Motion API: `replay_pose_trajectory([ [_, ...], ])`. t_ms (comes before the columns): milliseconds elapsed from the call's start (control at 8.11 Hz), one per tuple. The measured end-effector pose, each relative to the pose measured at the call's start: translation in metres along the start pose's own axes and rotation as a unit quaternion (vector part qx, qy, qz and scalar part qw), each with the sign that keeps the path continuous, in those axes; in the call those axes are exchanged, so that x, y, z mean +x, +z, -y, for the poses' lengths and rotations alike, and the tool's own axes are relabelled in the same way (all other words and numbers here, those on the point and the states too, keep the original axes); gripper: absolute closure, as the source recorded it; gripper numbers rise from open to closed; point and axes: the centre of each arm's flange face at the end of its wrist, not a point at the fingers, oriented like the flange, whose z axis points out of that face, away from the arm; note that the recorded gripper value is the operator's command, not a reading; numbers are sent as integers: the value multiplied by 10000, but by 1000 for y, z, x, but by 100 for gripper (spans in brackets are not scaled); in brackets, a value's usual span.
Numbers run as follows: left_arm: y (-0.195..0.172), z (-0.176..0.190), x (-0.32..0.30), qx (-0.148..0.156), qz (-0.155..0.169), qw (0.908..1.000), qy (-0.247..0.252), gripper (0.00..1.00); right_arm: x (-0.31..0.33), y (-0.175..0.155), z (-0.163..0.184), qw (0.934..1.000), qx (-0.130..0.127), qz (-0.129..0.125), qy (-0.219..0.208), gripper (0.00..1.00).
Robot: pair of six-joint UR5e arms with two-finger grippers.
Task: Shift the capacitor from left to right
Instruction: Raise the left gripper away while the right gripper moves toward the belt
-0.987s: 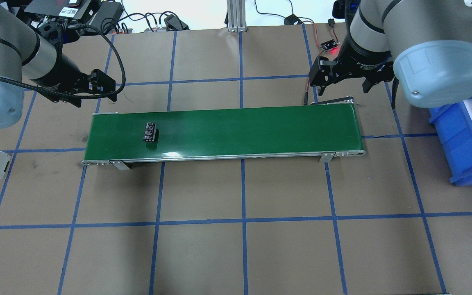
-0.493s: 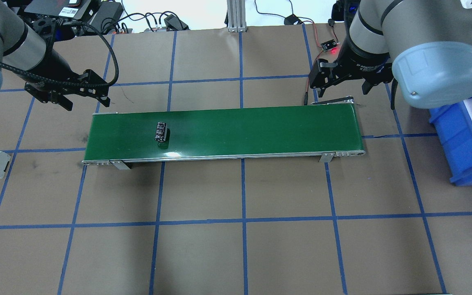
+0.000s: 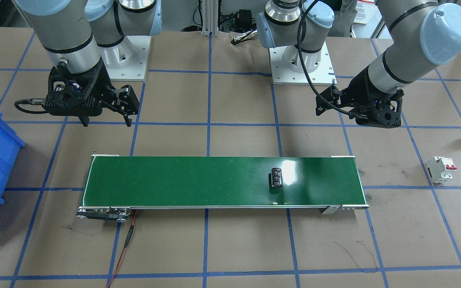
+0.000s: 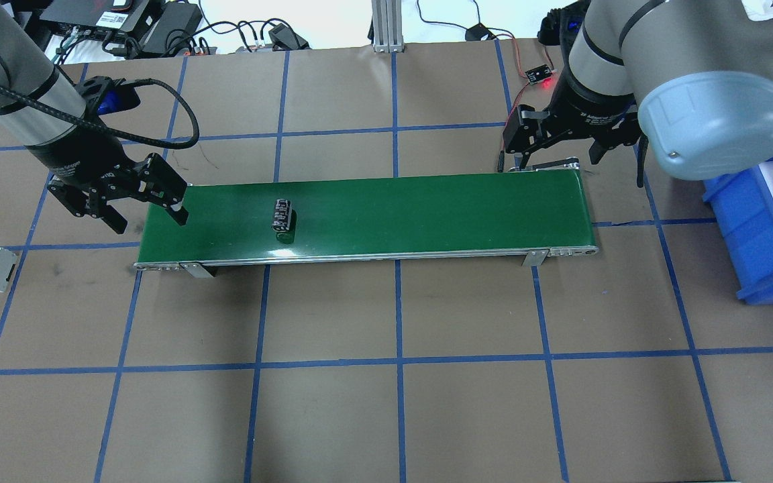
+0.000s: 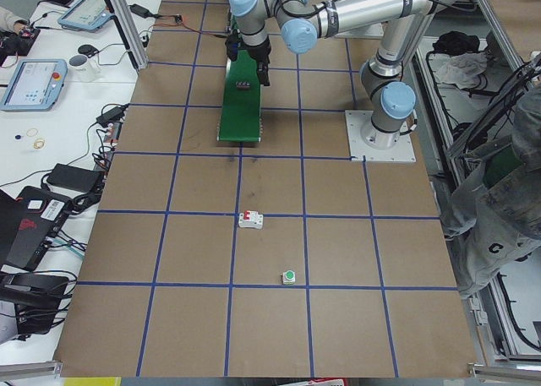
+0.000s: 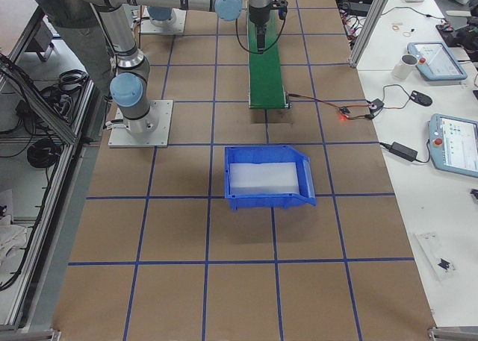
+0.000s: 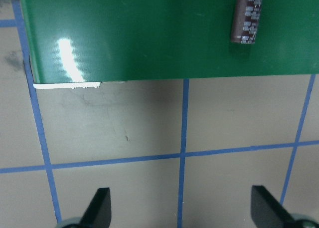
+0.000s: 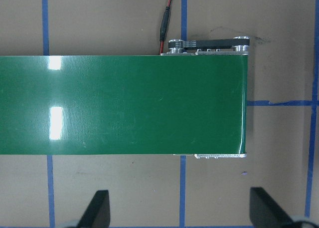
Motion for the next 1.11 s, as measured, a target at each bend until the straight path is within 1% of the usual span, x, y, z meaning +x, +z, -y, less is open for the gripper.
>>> replay_pose_trajectory([
  [123, 2, -5, 1, -169, -40, 9998, -15, 0, 2, 4, -3, 9998, -177, 0, 16, 0],
  [247, 3, -8, 1, -274, -61, 9996, -22, 0, 6, 7, -4, 9995, -303, 3, 39, 0],
  [370, 3, -9, 2, -315, -69, 9995, -26, 0, 14, 12, -1, 9992, -384, 15, 48, 0],
  [493, 0, -8, 1, -321, -46, 9995, -23, 0, 22, 20, 5, 9989, -466, 32, 46, 0],
  [617, -1, -5, -2, -396, 102, 9992, -19, 0, 27, 31, 12, 9986, -519, 83, 45, 0],
  [740, -2, -4, -6, -460, 238, 9987, -14, 0, 27, 42, 18, 9982, -558, 232, 51, 0],
  [863, -1, -2, -8, -502, 306, 9983, -12, 0, 25, 49, 22, 9978, -547, 363, 57, 0],
  [1110, -2, -4, -7, -515, 348, 9981, -2, 0, 24, 64, 31, 9979, -448, 461, 59, 0],
])
